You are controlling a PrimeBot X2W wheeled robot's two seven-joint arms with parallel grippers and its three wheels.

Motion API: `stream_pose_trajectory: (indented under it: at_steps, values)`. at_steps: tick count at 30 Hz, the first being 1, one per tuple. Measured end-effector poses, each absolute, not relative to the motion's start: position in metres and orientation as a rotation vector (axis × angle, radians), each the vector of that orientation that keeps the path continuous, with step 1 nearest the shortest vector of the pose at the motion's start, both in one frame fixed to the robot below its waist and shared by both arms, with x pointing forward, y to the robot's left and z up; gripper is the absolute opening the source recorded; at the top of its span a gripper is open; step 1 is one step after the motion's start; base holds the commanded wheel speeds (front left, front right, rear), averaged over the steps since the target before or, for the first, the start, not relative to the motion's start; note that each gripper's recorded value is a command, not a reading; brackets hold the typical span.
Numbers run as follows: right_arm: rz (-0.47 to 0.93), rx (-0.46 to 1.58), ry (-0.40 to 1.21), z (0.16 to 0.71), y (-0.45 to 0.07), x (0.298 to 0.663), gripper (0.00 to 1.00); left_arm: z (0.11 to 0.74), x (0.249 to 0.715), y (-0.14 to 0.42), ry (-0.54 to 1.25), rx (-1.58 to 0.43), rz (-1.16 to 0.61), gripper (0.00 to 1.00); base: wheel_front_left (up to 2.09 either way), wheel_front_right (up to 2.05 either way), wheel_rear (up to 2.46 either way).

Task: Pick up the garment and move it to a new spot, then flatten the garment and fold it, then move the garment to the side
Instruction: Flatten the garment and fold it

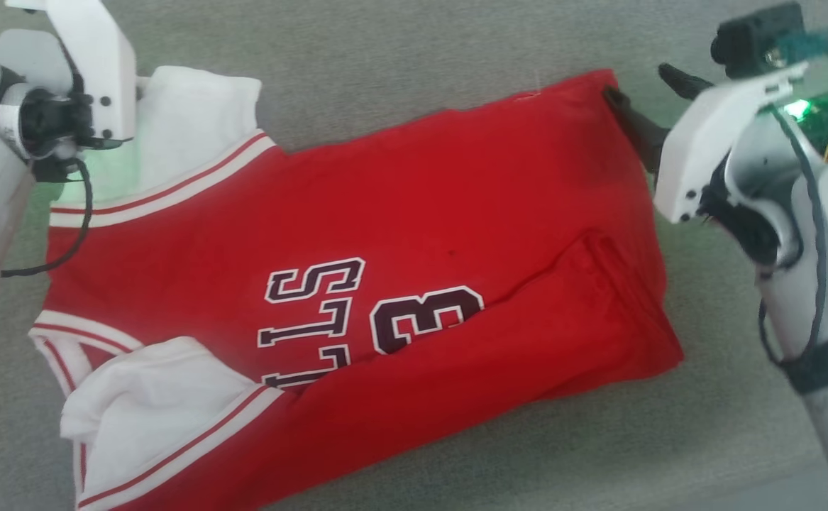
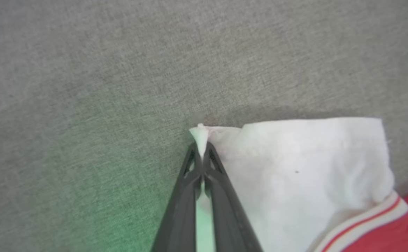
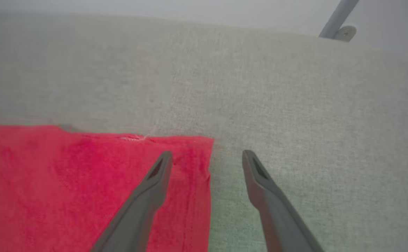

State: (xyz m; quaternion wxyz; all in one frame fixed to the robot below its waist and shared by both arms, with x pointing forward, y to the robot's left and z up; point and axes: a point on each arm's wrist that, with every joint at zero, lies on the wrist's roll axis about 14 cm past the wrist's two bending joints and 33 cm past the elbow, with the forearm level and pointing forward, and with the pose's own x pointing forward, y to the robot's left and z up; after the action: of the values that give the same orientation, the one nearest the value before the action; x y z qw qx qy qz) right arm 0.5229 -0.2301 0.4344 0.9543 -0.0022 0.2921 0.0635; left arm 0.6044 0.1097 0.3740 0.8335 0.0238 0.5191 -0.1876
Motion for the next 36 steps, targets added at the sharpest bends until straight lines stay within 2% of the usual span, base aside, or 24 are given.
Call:
stream_pose_trajectory:
  at_steps: [7,12,13,14,15,23,36]
  values:
    - [0.167,-0.005,0.889,0.396,-0.221,0.518,1.0,0.376,0.602,0.114,1.077,0.039,-0.397,0.0,0.0,0.0,0.0]
    - [0.191,-0.011,0.977,0.389,-0.215,0.516,1.0,0.376,0.602,0.117,1.064,0.034,-0.392,0.0,0.0,0.0,0.0]
    - [0.196,-0.014,0.996,0.388,-0.214,0.515,0.91,0.376,0.602,0.117,1.06,0.033,-0.39,0.0,0.0,0.0,0.0]
    - [0.201,-0.013,1.009,0.387,-0.213,0.515,0.07,0.376,0.602,0.117,1.055,0.031,-0.39,0.0,0.0,0.0,0.0]
    - [0.207,-0.025,1.018,0.386,-0.212,0.515,0.0,0.377,0.601,0.118,1.052,0.03,-0.391,0.0,0.0,0.0,0.0]
    - [0.224,-0.048,0.964,0.398,-0.213,0.518,0.0,0.393,0.594,0.132,1.035,0.034,-0.356,0.0,0.0,0.0,0.0]
    - [0.299,-0.091,0.841,0.437,-0.199,0.508,0.0,0.458,0.565,0.153,1.0,0.046,-0.331,0.0,0.0,0.0,0.0]
